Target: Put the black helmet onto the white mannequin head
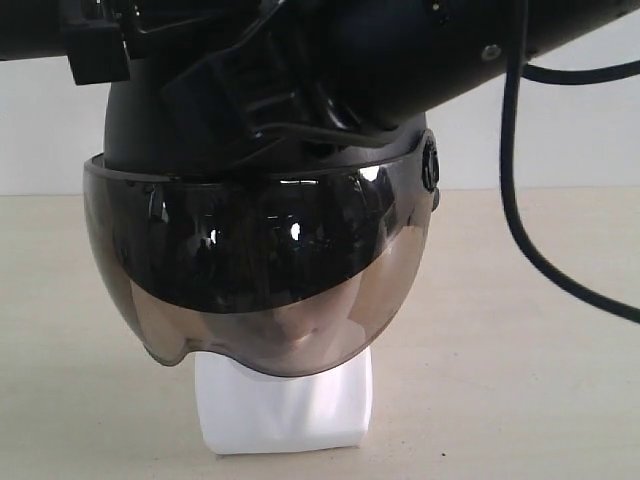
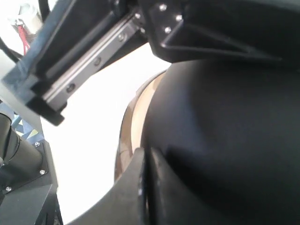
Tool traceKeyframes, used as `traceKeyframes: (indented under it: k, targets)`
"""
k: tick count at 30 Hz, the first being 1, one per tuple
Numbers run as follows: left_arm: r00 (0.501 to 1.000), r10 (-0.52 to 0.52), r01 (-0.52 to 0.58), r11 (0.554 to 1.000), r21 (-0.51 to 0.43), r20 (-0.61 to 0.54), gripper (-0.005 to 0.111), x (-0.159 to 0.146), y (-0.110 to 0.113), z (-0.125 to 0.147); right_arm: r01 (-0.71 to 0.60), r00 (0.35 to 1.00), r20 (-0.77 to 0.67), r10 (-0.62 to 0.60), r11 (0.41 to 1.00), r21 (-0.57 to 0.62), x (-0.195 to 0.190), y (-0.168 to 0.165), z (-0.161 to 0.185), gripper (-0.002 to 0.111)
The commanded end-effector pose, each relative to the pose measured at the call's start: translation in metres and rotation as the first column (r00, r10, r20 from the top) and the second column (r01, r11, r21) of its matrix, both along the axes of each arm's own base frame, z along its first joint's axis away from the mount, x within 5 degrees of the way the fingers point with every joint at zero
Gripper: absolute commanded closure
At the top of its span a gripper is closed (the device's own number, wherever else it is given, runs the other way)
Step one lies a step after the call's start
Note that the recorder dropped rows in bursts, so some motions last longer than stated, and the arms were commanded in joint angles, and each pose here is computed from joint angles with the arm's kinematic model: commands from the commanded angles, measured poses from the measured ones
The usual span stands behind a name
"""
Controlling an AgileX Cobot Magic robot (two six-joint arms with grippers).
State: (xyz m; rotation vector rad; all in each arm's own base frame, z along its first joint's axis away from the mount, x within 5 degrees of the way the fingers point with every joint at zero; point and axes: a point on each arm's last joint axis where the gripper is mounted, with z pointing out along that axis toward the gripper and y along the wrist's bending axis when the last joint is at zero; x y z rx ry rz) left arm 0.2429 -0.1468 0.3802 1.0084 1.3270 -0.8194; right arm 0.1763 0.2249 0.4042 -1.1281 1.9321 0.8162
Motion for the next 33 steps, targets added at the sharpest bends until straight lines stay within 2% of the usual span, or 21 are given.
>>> traceKeyframes:
  k: [1, 19, 30, 33]
  targets:
    - [1.000, 0.022, -0.020, 0.997, 0.073, -0.023, 0.103, 0.006, 0.001, -0.014, 0.003, 1.000, 0.002, -0.003, 1.000, -0.023, 0.001, 0.000, -0.005, 0.108]
    - [1.000, 0.022, -0.020, 0.997, 0.073, -0.023, 0.103, 0.006, 0.001, -0.014, 0.017, 0.998, -0.062, -0.022, 0.997, -0.075, 0.001, -0.001, -0.036, 0.108]
    - [1.000, 0.022, -0.020, 0.997, 0.073, -0.023, 0.103, 0.006, 0.001, -0.014, 0.023, 0.999, -0.047, -0.026, 0.998, -0.061, 0.000, -0.003, -0.032, 0.108]
    - [1.000, 0.022, -0.020, 0.997, 0.073, -0.023, 0.103, 0.006, 0.001, -0.014, 0.041, 0.999, -0.003, -0.041, 0.999, -0.010, -0.002, -0.006, -0.022, 0.108]
